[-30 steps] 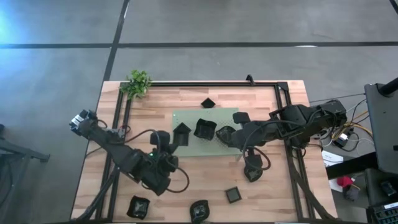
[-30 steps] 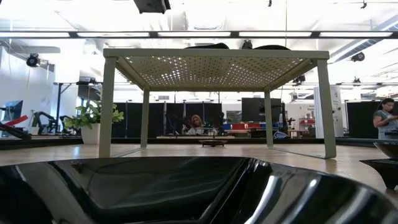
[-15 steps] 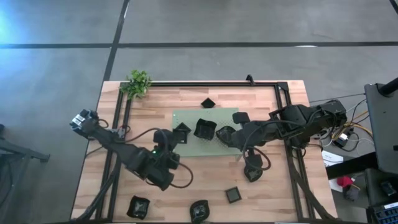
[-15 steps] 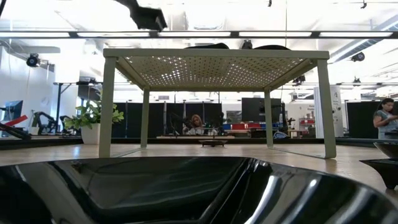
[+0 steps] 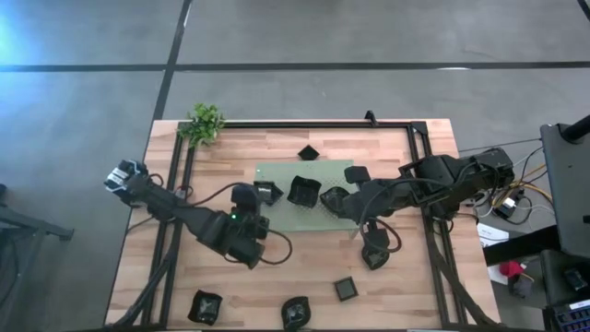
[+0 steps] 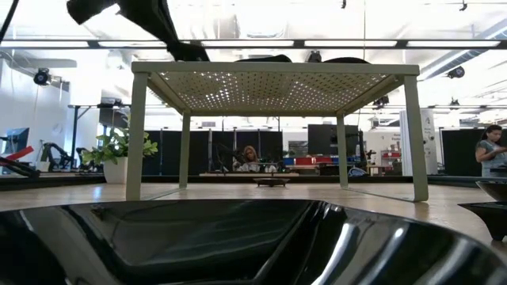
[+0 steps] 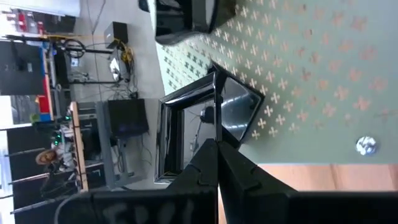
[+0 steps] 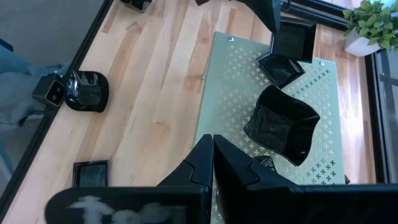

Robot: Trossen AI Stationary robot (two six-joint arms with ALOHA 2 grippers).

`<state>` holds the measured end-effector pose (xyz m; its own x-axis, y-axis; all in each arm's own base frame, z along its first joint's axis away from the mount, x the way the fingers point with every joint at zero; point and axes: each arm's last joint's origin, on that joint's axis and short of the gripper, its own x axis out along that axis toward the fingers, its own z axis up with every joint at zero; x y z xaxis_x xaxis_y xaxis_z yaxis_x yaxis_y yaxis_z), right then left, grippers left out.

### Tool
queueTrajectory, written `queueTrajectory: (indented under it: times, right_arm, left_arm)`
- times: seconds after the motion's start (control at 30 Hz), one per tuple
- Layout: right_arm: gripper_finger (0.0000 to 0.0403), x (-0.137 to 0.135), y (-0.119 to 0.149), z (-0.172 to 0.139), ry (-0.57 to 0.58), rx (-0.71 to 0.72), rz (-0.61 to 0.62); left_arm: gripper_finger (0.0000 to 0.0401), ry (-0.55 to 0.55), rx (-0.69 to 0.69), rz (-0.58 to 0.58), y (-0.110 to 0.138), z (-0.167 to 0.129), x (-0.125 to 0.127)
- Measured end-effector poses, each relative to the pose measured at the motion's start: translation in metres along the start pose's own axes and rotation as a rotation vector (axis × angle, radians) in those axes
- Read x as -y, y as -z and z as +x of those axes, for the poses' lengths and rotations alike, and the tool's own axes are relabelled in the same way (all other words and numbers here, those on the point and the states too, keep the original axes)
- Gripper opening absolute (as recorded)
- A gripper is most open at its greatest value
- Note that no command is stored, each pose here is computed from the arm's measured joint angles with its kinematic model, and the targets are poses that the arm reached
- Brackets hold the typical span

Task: Pick & Place Mini shaped plates
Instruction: Stack the square plate on top of the square plate on the shelf

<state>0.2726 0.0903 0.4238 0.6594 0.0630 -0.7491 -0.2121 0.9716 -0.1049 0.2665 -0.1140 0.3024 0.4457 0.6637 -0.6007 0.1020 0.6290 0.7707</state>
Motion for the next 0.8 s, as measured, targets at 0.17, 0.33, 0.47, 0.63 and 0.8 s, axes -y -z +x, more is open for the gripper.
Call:
queueTrajectory:
  times: [0.17,0.33,0.47,0.63,0.8]
  right_arm:
    - [0.0008,0.000,0.000,0.000,0.000,0.000,-0.001]
    - [0.0008,0.000,0.000,0.000,0.000,0.000,-0.007]
    - [0.0008,0.000,0.000,0.000,0.000,0.000,-0.008]
    - [0.0008,0.000,0.000,0.000,0.000,0.000,-0.008]
    - [0.0008,0.000,0.000,0.000,0.000,0.000,-0.008]
  left_arm:
    - [0.0000,0.012,-0.007,-0.025,0.001,0.005,-0.001]
    - [0.0000,0.009,-0.004,0.084,0.002,0.007,0.002]
    - [0.0000,0.026,-0.006,0.133,0.001,0.008,0.001]
    - [0.0000,0.035,-0.007,0.162,0.001,0.012,0.002]
    - [0.0000,0.034,0.008,0.177,-0.001,0.012,0.003]
